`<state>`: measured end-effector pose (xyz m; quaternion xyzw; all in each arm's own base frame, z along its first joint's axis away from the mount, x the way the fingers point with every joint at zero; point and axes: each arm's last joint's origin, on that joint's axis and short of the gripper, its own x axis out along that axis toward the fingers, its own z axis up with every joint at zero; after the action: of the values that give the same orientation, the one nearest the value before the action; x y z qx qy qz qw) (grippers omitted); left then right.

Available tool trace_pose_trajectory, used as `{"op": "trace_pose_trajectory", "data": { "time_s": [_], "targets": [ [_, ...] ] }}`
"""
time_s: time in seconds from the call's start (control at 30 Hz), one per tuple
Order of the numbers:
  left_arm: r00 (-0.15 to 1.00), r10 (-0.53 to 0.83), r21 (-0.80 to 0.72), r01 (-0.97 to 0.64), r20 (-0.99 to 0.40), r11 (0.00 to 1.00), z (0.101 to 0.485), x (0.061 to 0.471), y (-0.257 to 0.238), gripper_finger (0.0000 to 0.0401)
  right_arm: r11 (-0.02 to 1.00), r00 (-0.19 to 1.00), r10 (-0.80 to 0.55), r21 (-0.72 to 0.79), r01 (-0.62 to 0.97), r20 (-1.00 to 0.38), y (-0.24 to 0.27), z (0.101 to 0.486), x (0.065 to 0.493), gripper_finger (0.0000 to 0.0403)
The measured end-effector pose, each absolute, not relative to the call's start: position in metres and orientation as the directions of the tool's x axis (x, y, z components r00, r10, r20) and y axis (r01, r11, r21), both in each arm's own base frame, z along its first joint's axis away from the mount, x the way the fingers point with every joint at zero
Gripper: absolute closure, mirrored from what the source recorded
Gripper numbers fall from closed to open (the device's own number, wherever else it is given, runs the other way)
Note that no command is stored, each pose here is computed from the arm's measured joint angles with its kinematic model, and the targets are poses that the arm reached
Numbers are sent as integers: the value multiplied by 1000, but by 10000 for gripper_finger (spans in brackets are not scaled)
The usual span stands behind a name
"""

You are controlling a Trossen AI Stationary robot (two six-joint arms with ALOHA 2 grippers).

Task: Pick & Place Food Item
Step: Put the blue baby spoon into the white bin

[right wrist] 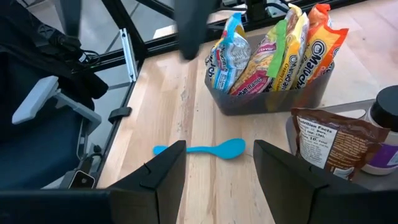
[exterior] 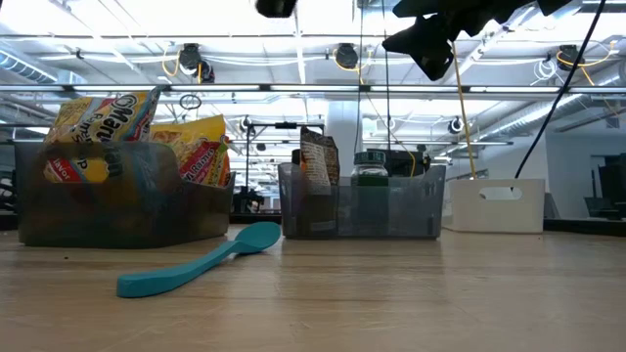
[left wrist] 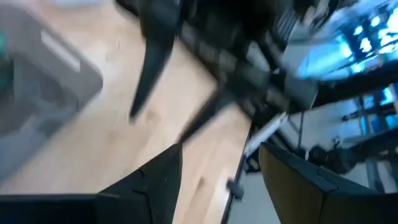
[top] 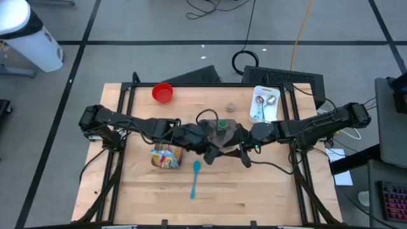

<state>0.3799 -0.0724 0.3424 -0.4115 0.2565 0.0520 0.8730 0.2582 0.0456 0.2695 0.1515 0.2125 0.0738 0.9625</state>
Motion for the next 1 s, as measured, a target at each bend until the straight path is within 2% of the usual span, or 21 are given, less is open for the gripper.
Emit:
{"op": "trace_pose_trajectory", "data": {
  "time_s": [0.13,0.37,0.63,0.87,1.0],
  "targets": [
    [803,-134,-677,-385,-581,628,334,372,-84,195,943,899,207,323,-78,-387,46,269,258,222],
    [655,-120,-611,-602,-746,514,318,352,-104,220,945,899,207,318,-81,-387,46,269,258,222],
    [635,-71,-616,-707,-769,347,309,348,-123,228,946,899,204,315,-79,-387,45,269,258,222],
    [537,-125,-550,-790,-834,271,264,365,-149,229,945,898,203,319,-75,-390,45,269,258,222],
    [496,-125,-511,-827,-859,235,252,366,-156,229,941,896,203,330,-67,-396,45,269,258,222]
  ]
}}
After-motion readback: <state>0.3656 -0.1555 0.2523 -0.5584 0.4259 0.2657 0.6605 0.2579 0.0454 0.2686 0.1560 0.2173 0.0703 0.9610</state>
